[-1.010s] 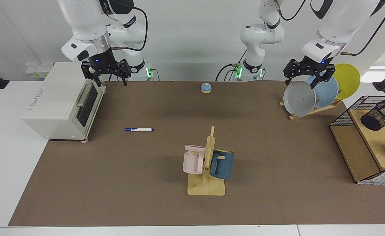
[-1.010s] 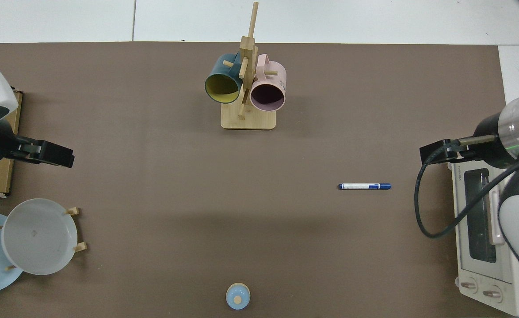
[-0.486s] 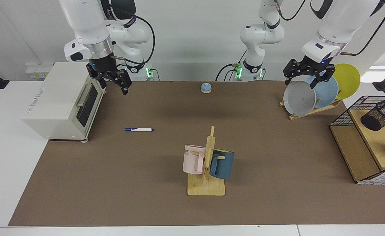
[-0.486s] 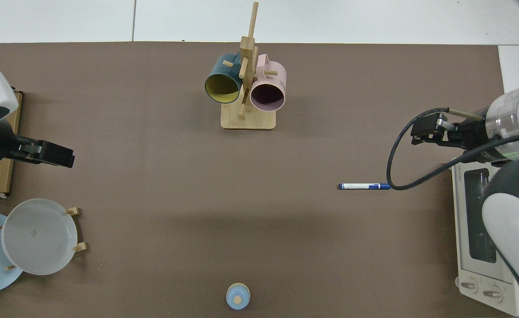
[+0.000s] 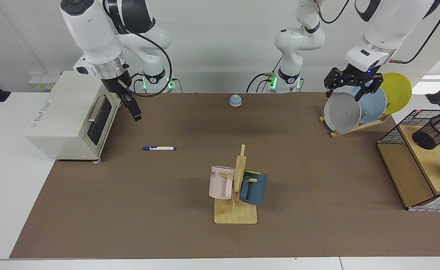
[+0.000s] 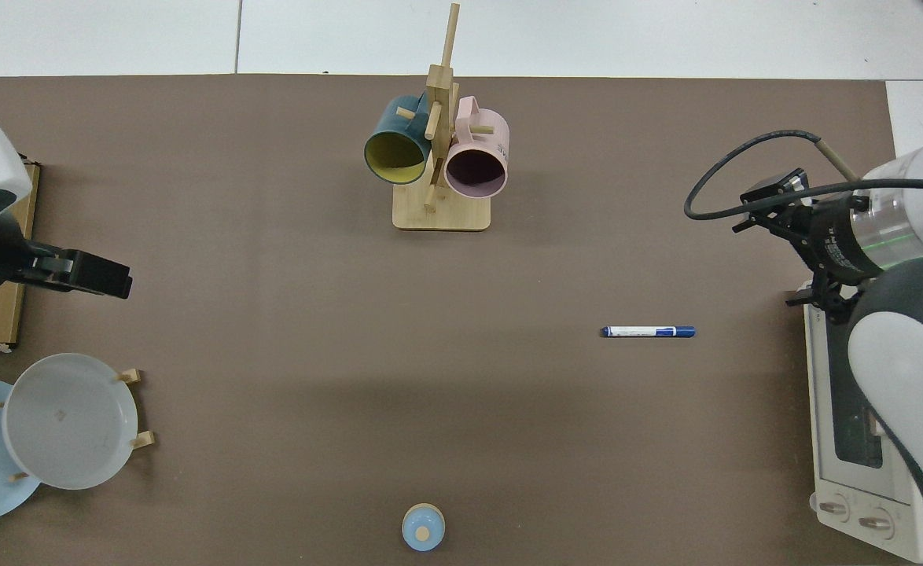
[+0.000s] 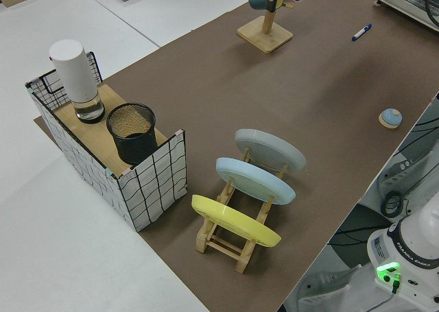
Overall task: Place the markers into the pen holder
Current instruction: 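Move the right gripper toward the white marker with blue cap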
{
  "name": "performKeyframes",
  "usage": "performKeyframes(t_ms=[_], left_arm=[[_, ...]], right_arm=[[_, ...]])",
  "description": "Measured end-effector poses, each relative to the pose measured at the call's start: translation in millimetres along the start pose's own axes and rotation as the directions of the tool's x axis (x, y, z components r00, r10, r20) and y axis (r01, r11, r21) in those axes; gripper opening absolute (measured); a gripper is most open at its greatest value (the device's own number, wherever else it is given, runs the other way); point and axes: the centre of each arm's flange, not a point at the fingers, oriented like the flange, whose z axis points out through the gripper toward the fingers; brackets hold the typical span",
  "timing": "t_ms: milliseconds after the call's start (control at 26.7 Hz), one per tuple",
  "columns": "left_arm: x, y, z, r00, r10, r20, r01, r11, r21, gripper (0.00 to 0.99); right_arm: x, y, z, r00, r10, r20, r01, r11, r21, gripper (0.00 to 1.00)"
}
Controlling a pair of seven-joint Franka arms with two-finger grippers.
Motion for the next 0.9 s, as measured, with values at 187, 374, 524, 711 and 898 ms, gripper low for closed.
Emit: performKeyframes(t_ms=[187,374,524,711,898], left_arm=[[0,0,0,1.0,0.001,0.0,-0.001,1.0,0.0,0.991],[0,2,1,1.0,0.003,0.006,-0.003,1.0,-0.001,0.991],[0,3,1,1.0,0.005,0.006,-0.005,1.0,-0.001,0.991],[0,3,1,1.0,0.011,0.006,-0.011,1.0,-0.001,0.991],[0,3,1,1.0,0.018,0.006,-0.018,1.0,-0.001,0.991]], right_arm=[[-1,2,16,0.987,0.162,0.011,-0.161,0.986,-0.031,1.0],[-1,4,38,0.965,0.262,0.012,-0.261,0.964,-0.061,1.0],[-2,3,62,0.958,0.285,0.013,-0.284,0.957,-0.058,1.0],[-10,-3,103,0.949,0.316,0.013,-0.316,0.948,-0.031,1.0],[-14,-10,134,0.942,0.335,0.016,-0.334,0.942,-0.024,1.0]])
